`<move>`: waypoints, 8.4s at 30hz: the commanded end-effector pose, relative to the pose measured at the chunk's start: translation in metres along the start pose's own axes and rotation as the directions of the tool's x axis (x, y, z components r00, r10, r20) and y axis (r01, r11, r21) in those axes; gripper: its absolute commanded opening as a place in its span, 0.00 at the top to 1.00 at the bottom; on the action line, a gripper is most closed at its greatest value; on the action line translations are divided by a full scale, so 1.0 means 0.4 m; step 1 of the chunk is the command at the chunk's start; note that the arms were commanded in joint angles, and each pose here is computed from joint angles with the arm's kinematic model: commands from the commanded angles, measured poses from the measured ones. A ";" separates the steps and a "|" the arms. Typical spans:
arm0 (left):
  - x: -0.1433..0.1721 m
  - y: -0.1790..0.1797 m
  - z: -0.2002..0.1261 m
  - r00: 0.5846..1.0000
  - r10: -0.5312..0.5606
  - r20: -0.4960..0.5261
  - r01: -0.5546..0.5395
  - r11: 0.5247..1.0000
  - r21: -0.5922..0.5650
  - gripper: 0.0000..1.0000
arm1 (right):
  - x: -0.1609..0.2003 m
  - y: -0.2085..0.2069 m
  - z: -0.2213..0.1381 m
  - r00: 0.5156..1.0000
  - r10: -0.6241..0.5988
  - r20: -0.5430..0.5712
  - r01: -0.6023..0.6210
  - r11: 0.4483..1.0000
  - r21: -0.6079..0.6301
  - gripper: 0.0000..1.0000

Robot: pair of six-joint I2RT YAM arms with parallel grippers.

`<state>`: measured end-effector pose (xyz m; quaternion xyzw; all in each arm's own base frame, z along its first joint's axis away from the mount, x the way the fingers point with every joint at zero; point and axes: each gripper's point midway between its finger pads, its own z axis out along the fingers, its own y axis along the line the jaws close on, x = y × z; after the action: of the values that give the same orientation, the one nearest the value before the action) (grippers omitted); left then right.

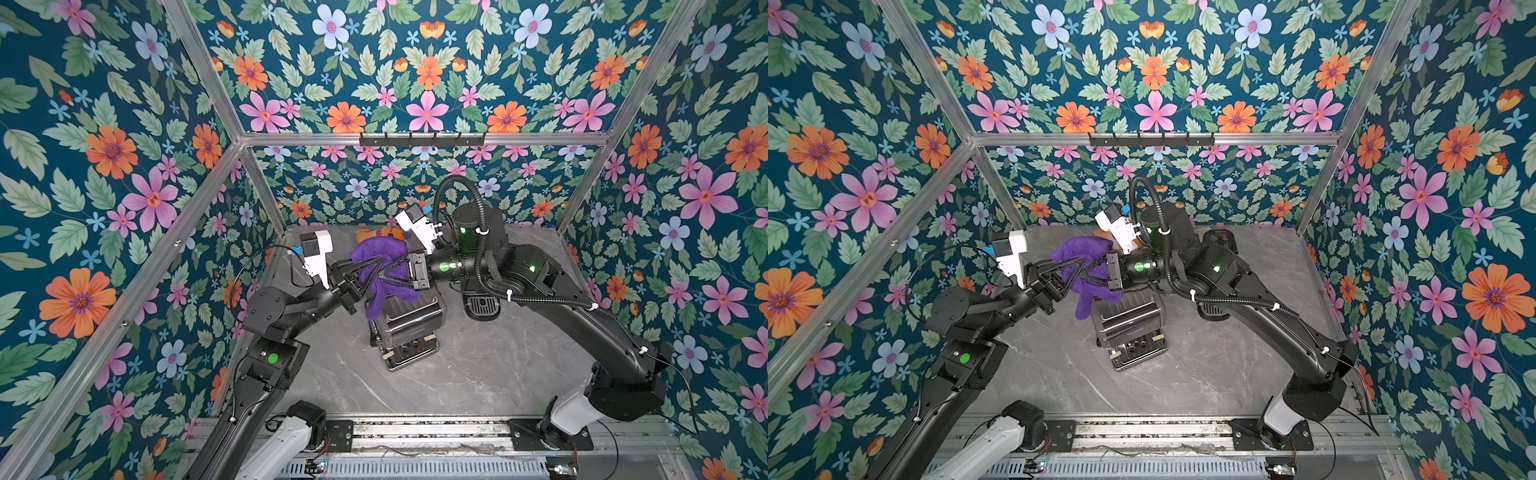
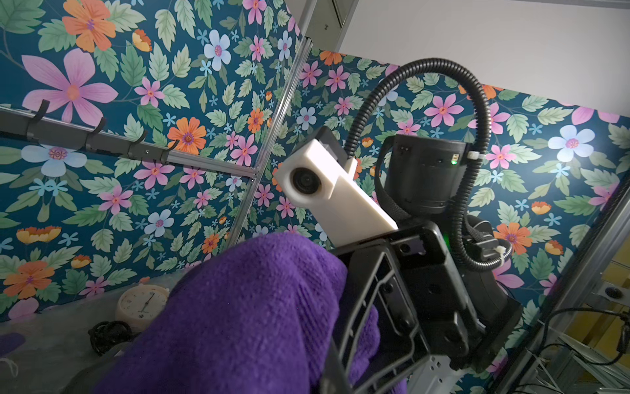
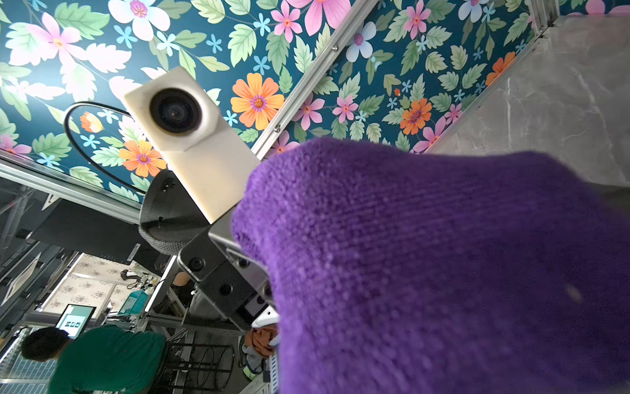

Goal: Wipe the surface of a coffee machine
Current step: Adjust the cleaning item, then wipe the dirt from the surface of the coffee machine.

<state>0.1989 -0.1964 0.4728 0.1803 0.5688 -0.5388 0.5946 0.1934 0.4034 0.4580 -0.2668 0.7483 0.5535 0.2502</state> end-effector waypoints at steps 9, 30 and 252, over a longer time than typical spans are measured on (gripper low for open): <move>0.015 0.076 -0.026 1.000 0.012 0.012 -0.010 0.985 -0.175 1.00 | -0.015 -0.012 -0.067 0.995 -0.069 0.076 0.060 0.993 0.105 0.62; 0.103 0.235 -0.159 0.982 -0.190 -0.019 0.139 0.780 -0.610 1.00 | -0.039 -0.131 -0.162 0.981 -0.102 0.165 0.030 0.921 0.389 0.43; 0.378 0.204 -0.242 0.911 -0.336 -0.239 0.226 0.892 -0.392 1.00 | 0.173 -0.328 -0.069 0.993 0.084 -0.083 -0.024 0.834 0.551 0.50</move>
<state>0.1863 -0.1536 0.2613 0.0436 0.7726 -0.4794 0.4140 0.2292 0.3384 0.3286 -0.1918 0.8918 0.3144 0.2629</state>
